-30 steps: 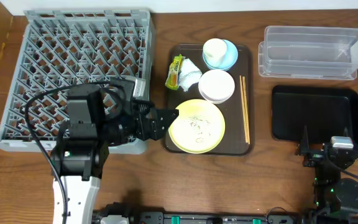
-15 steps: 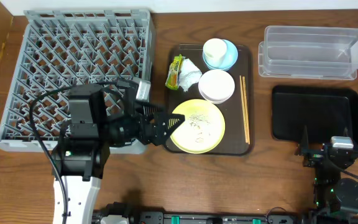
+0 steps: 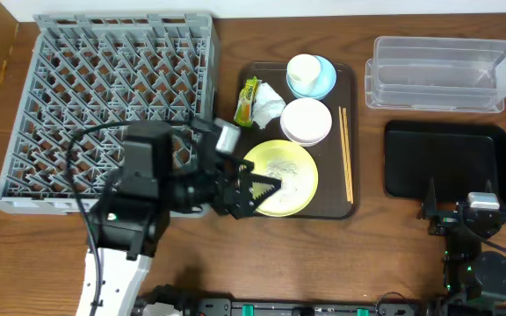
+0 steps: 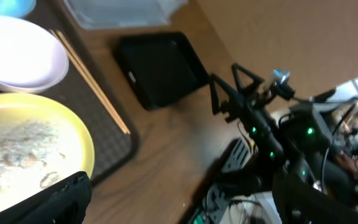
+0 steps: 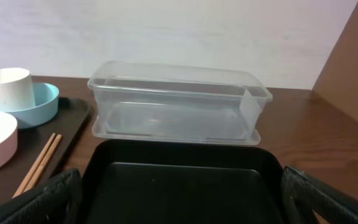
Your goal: Sort waste into correct bins and load items into the dishwasher
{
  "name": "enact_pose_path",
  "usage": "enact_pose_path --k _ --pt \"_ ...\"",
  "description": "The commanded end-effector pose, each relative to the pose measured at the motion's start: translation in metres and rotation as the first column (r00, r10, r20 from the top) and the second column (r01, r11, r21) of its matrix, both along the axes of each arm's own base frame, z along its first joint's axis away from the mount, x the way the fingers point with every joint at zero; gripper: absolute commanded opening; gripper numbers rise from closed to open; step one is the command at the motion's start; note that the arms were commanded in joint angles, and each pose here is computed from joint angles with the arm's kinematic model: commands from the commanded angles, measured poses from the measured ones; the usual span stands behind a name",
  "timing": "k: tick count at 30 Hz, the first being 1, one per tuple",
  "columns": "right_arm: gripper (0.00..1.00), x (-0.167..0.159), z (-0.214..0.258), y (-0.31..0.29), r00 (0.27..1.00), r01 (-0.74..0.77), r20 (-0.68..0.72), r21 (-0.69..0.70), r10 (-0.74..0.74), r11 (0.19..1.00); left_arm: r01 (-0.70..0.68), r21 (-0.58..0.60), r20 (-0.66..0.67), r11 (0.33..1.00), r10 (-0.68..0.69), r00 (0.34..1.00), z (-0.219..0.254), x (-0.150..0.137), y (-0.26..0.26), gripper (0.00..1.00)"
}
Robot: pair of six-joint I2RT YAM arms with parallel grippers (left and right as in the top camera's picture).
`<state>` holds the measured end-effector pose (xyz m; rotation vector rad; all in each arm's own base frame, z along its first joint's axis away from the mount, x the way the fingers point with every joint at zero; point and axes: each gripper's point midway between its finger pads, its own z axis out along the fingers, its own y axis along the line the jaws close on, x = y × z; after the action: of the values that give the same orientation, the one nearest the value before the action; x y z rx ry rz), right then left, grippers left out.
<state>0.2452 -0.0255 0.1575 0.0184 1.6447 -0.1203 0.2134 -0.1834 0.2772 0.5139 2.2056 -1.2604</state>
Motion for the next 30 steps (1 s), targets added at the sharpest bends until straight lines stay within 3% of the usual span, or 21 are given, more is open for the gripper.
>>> enact_pose_path --k 1,8,12,17,30 --pt "0.99 -0.001 0.000 -0.003 1.000 0.015 0.000 -0.010 -0.015 1.000 -0.103 0.112 -0.013 0.988 0.105 0.994 -0.010 0.011 -0.001 0.95" --pt "0.99 -0.001 0.000 -0.003 1.000 0.015 0.000 -0.010 -0.015 1.000 -0.156 0.384 -0.054 0.910 0.191 0.980 -0.046 0.022 -0.013 0.95" --pt "0.99 -0.001 0.000 -0.003 1.000 0.015 0.000 -0.010 -0.015 1.000 -0.245 0.617 -0.024 0.748 0.329 0.944 -0.067 0.042 0.001 0.95" --pt "0.99 -0.001 0.000 -0.003 1.000 0.015 0.000 -0.009 -0.015 1.000 -0.231 0.757 0.012 0.611 0.340 0.940 -0.077 0.062 -0.003 0.94" --pt "0.99 -0.001 0.000 -0.003 1.000 0.015 0.000 -0.010 -0.015 1.000 -0.281 0.707 0.060 0.649 0.341 0.938 -0.092 0.104 -0.036 0.98"
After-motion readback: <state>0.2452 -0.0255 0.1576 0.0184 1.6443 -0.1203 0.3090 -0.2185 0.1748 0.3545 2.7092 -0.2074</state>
